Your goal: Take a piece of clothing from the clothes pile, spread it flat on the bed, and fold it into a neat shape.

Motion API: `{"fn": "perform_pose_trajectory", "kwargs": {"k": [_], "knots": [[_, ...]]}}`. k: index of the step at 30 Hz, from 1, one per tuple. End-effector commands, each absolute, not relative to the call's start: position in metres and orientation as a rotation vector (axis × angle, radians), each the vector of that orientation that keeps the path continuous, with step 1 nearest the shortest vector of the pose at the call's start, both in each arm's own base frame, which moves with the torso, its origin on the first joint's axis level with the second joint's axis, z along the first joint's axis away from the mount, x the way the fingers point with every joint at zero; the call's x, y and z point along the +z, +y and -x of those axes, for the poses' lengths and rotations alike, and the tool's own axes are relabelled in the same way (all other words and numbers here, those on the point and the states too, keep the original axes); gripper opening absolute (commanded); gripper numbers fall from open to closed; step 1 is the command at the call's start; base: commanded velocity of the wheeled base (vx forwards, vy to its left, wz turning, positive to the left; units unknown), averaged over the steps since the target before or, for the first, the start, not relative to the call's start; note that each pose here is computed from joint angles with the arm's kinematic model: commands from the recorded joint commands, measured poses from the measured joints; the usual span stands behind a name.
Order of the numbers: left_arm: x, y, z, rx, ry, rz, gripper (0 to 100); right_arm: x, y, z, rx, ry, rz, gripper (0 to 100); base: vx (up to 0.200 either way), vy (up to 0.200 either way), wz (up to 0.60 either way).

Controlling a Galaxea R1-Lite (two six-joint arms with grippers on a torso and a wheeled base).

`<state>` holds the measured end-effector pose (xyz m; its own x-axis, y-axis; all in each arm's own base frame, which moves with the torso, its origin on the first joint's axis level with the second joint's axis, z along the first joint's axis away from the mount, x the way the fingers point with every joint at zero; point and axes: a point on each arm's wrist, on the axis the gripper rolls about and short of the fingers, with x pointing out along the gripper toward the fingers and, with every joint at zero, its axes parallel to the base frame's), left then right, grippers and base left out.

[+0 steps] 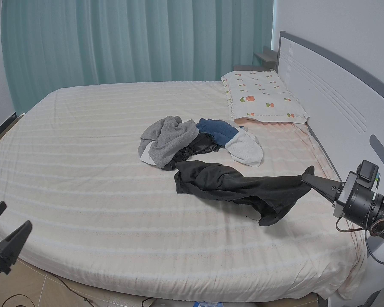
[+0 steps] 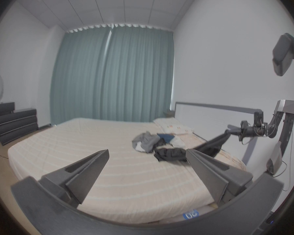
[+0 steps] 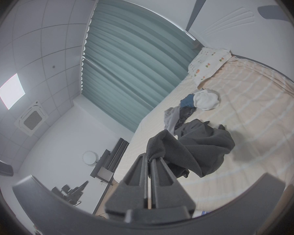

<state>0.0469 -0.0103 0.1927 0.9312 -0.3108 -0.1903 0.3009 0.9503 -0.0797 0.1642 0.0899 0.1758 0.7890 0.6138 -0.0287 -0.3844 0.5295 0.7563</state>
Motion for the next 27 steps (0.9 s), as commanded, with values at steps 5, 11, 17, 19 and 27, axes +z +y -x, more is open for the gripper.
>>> {"fn": "perform_pose_trajectory", "kwargs": {"k": [5, 11, 17, 19, 27], "knots": [[0.137, -0.086, -0.165, -0.552, 0.676, -0.078, 100, 0.19, 0.104, -0.155, 0.718, 0.292, -0.814, 0, 0.0, 0.0, 0.0], [0.093, -0.122, -0.2, -0.58, 0.744, -0.098, 100, 0.191, 0.109, -0.16, 0.728, 0.299, -0.811, 0, 0.0, 0.0, 0.0], [0.051, -0.151, -0.229, -0.542, 0.691, -0.132, 100, 0.189, 0.12, -0.157, 0.769, 0.334, -0.803, 0, 0.0, 0.0, 0.0], [0.043, -0.155, -0.236, -0.529, 0.677, -0.129, 100, 0.191, 0.121, -0.158, 0.774, 0.326, -0.798, 0, 0.0, 0.0, 0.0], [0.009, -0.191, -0.27, -0.506, 0.625, -0.059, 100, 0.195, 0.133, -0.154, 0.836, 0.316, -0.746, 0, 0.0, 0.0, 0.0]]}}
